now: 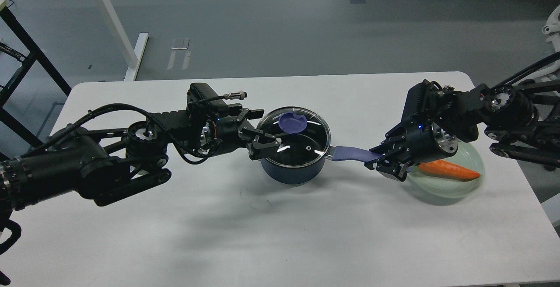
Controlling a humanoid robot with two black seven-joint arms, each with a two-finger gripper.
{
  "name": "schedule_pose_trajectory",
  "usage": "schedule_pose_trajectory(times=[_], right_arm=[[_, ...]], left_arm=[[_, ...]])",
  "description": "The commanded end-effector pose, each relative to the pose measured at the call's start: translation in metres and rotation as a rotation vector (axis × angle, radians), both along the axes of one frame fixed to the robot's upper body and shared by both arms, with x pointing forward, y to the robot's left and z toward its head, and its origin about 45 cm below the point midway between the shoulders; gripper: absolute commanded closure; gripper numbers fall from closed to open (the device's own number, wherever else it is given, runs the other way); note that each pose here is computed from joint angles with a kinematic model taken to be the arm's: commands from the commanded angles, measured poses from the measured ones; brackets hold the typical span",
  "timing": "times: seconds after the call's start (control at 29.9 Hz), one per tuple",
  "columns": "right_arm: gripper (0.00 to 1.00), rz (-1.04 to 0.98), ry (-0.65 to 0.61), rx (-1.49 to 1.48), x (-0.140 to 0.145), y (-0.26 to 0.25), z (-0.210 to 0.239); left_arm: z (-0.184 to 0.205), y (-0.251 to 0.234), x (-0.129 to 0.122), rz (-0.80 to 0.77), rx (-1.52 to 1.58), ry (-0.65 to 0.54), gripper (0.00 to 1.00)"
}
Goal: Open pot lid
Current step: 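Reach the left gripper over the pot to the lid's purple knob, then grasp the purple knob of the glass lid with the left gripper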
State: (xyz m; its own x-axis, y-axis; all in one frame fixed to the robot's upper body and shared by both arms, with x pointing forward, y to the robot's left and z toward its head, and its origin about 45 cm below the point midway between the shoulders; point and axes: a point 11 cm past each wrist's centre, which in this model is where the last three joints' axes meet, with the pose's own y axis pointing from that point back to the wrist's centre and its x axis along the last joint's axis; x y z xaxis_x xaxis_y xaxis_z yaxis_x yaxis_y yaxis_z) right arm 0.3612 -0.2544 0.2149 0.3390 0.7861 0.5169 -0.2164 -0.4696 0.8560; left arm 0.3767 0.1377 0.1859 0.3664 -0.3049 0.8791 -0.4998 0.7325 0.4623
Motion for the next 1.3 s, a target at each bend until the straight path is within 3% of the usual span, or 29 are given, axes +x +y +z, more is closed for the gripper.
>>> schedule_pose_trajectory(times=[0.0, 0.67, 0.8, 1.27], right_arm=[[0.79, 0.009, 0.002, 0.002, 0.000, 0.004, -0.001], [0.79, 0.016, -0.003, 0.011, 0.001, 0.008, 0.001], [0.79, 0.018, -0.002, 0.013, 0.001, 0.010, 0.001], [0.79, 0.038, 0.002, 0.012, 0.000, 0.017, -0.001]], left_arm=[[0.002, -0.005, 0.000, -0.006, -0.015, -0.011, 0.07], [-0.004, -0.009, -0.002, -0.012, -0.030, -0.010, 0.07], [-0.003, -0.015, -0.003, -0.023, -0.043, -0.013, 0.15], [-0.004, -0.016, -0.002, -0.021, -0.048, -0.015, 0.15]])
